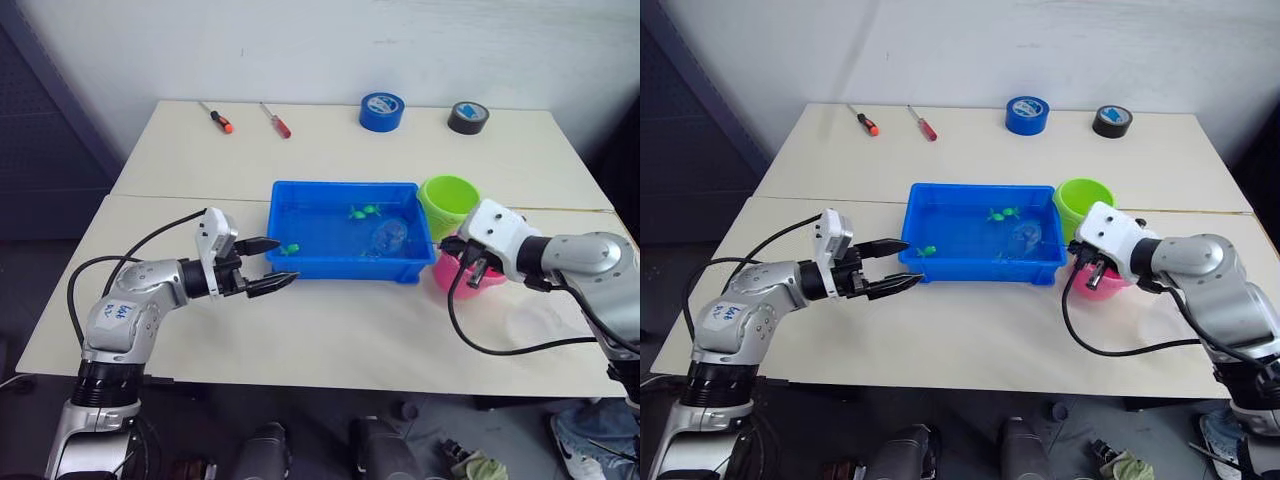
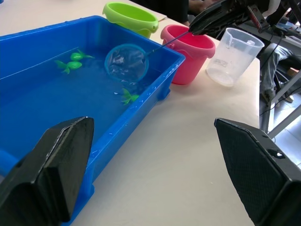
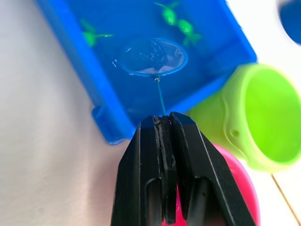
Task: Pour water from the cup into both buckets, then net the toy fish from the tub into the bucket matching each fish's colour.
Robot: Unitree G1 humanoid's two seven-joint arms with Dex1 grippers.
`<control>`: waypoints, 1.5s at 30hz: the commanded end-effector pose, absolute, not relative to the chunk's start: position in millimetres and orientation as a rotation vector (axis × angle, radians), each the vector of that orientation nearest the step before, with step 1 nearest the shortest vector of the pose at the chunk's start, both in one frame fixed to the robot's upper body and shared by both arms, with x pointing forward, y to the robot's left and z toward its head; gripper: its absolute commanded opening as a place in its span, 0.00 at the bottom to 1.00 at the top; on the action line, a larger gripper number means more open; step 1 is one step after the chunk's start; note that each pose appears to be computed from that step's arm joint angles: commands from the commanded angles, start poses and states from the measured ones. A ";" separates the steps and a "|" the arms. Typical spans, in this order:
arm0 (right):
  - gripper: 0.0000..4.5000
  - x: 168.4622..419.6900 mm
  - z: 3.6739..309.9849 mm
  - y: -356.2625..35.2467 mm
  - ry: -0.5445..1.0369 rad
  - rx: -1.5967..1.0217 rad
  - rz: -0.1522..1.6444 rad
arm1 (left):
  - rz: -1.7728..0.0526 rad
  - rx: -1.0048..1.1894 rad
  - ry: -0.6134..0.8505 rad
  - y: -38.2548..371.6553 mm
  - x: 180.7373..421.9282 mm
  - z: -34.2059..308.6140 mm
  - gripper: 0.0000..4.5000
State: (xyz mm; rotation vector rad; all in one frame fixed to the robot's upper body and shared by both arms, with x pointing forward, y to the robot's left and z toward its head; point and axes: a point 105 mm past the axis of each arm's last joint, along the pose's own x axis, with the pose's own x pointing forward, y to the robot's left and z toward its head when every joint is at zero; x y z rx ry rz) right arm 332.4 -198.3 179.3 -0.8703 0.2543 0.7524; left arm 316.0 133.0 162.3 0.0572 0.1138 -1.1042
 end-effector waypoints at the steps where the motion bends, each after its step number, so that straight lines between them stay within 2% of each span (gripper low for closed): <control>1: 0.00 329.1 192.0 -190.7 0.180 -0.953 0.812 | -1.130 0.071 0.078 130.3 314.4 174.1 0.99; 6: 0.00 327.4 186.5 -184.4 0.148 -1.031 0.874 | -1.129 0.068 0.079 130.5 315.0 175.2 0.99; 10: 0.00 330.0 184.4 -176.4 0.121 -0.989 0.902 | -1.126 0.065 0.077 130.3 314.5 176.9 0.99; 18: 0.00 339.8 182.5 -171.5 0.132 -0.823 0.880 | -1.107 0.060 0.073 135.1 314.1 179.4 0.99; 29: 0.00 335.6 181.2 -185.8 0.195 -0.566 0.809 | -1.100 0.058 0.076 135.1 314.7 178.0 0.99; 37: 0.00 341.9 167.2 -172.9 0.162 -0.792 0.838 | -1.064 0.088 0.116 150.2 319.7 169.6 0.99; 45: 0.00 354.0 166.5 -144.7 0.115 -0.767 0.883 | -1.029 0.104 0.118 163.2 321.3 173.1 0.99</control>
